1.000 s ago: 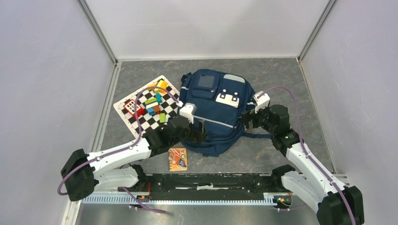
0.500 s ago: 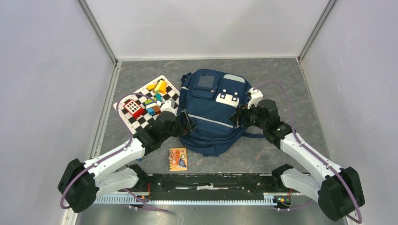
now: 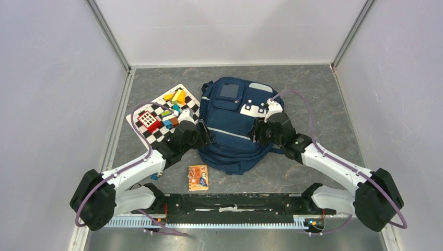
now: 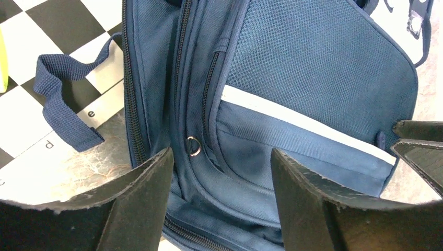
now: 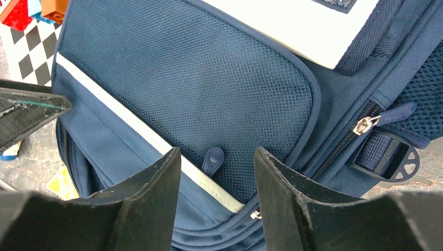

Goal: Pack the student bag
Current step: Unzip the student bag at the center of the board.

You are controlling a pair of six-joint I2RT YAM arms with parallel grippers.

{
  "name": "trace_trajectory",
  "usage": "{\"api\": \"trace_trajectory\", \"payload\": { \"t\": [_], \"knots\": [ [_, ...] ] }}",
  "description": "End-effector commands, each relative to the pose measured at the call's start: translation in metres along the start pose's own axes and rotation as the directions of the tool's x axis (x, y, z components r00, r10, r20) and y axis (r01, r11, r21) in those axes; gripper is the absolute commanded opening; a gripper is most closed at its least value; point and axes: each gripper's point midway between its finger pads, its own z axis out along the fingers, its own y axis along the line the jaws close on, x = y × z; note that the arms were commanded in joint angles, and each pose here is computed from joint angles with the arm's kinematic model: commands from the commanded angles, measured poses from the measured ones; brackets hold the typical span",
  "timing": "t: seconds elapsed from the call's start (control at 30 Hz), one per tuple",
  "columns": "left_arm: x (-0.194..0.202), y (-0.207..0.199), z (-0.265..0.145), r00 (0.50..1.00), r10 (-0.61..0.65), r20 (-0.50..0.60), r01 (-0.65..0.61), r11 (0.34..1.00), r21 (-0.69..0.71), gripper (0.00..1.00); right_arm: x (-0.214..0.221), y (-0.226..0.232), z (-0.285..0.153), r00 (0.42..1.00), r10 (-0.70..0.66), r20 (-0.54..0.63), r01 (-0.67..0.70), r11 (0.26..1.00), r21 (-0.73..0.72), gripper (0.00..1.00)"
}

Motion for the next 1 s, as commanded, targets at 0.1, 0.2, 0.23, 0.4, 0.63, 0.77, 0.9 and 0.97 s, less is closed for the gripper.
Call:
{"api": "trace_trajectory", "payload": {
  "t": [0.1, 0.2, 0.23, 0.4, 0.63, 0.77, 0.9, 0.97],
  "knots": [
    [-0.009, -0.015, 0.012, 0.998, 0.049, 0.038, -0.051, 0.996, 0.072, 0.61, -0.008, -0.003, 0.005, 0.999, 0.035, 0.035, -0.039, 0.993, 0.115, 0.56],
    [-0.004, -0.013, 0.016, 0.997, 0.073, 0.021, -0.074, 0.995, 0.074, 0.48, -0.001, -0.005, 0.008, 0.999, 0.029, 0.027, -0.033, 0.987, 0.155, 0.52],
    [-0.002, -0.013, 0.016, 0.997, 0.081, 0.015, -0.082, 0.993, 0.079, 0.45, 0.000, -0.006, 0.009, 1.000, 0.021, 0.023, -0.024, 0.984, 0.174, 0.51],
    [0.007, -0.015, 0.017, 0.996, 0.092, -0.006, -0.090, 0.989, 0.121, 0.26, 0.002, -0.010, 0.011, 0.999, -0.048, -0.006, 0.048, 0.957, 0.285, 0.43],
    [0.016, -0.013, 0.019, 0.995, 0.093, -0.031, -0.089, 0.988, 0.128, 0.17, 0.017, -0.010, 0.015, 0.988, -0.127, -0.084, 0.149, 0.912, 0.383, 0.39],
    [0.014, -0.012, 0.017, 0.996, 0.085, -0.017, -0.082, 0.988, 0.129, 0.15, 0.025, -0.016, 0.012, 0.980, -0.155, -0.124, 0.194, 0.878, 0.437, 0.37],
    [0.015, -0.011, 0.015, 0.996, 0.084, -0.014, -0.082, 0.988, 0.132, 0.13, 0.030, -0.023, 0.010, 0.979, -0.154, -0.137, 0.200, 0.864, 0.462, 0.24],
    [0.015, -0.011, 0.015, 0.996, 0.084, -0.012, -0.081, 0.987, 0.137, 0.11, 0.030, -0.021, 0.010, 0.981, -0.145, -0.127, 0.188, 0.869, 0.457, 0.14]
  ]
}}
